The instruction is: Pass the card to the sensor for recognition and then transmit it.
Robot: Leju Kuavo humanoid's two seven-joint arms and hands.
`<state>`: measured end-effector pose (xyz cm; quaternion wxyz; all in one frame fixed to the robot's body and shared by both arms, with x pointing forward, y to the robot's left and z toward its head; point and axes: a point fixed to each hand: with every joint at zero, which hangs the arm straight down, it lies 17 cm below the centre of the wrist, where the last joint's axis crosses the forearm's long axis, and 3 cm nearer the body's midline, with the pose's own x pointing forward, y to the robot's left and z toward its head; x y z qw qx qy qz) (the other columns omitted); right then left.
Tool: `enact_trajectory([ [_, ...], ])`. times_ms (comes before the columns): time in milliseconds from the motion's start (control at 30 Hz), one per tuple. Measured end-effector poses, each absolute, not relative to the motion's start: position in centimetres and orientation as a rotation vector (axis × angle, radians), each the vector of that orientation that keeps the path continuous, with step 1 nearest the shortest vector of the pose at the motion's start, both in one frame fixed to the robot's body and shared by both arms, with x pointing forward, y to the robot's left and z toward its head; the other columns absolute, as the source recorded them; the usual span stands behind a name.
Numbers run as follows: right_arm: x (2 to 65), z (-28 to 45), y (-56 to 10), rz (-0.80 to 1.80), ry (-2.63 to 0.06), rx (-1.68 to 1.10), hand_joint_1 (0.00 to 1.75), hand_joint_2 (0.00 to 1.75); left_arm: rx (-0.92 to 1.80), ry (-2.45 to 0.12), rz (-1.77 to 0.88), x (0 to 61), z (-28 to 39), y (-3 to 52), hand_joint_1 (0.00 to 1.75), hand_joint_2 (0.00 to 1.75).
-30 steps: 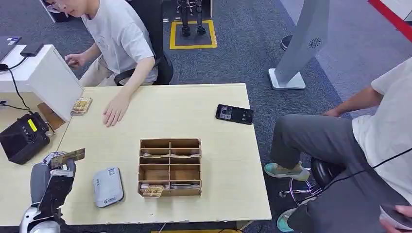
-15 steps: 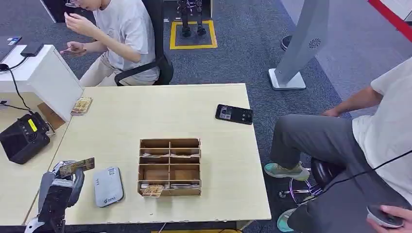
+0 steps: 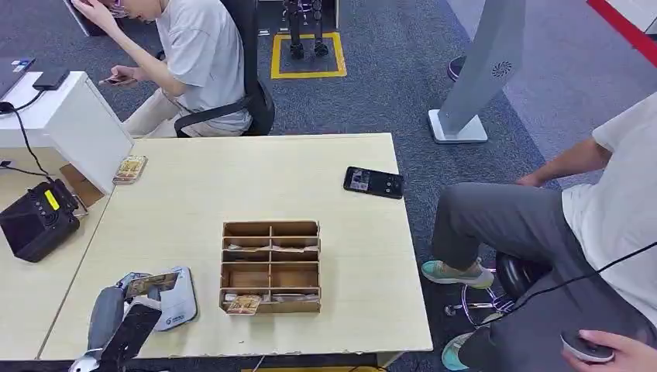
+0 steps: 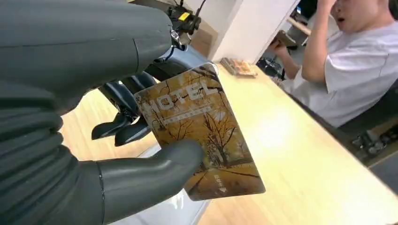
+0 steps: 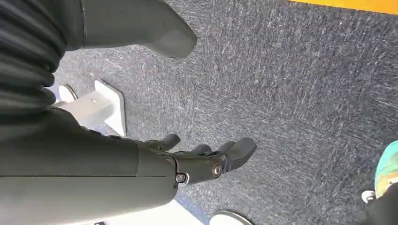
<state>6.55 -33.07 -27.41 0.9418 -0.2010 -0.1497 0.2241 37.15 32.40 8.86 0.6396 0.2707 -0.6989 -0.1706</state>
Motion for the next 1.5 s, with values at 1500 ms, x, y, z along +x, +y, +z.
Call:
enact_trajectory([
  [1500, 7.0, -27.4, -32.7, 0.483, -0.327, -0.398, 0.0, 1.75, 0.901, -1.302, -0.527, 37.2, 0.0, 37.5, 1.75, 1.75],
])
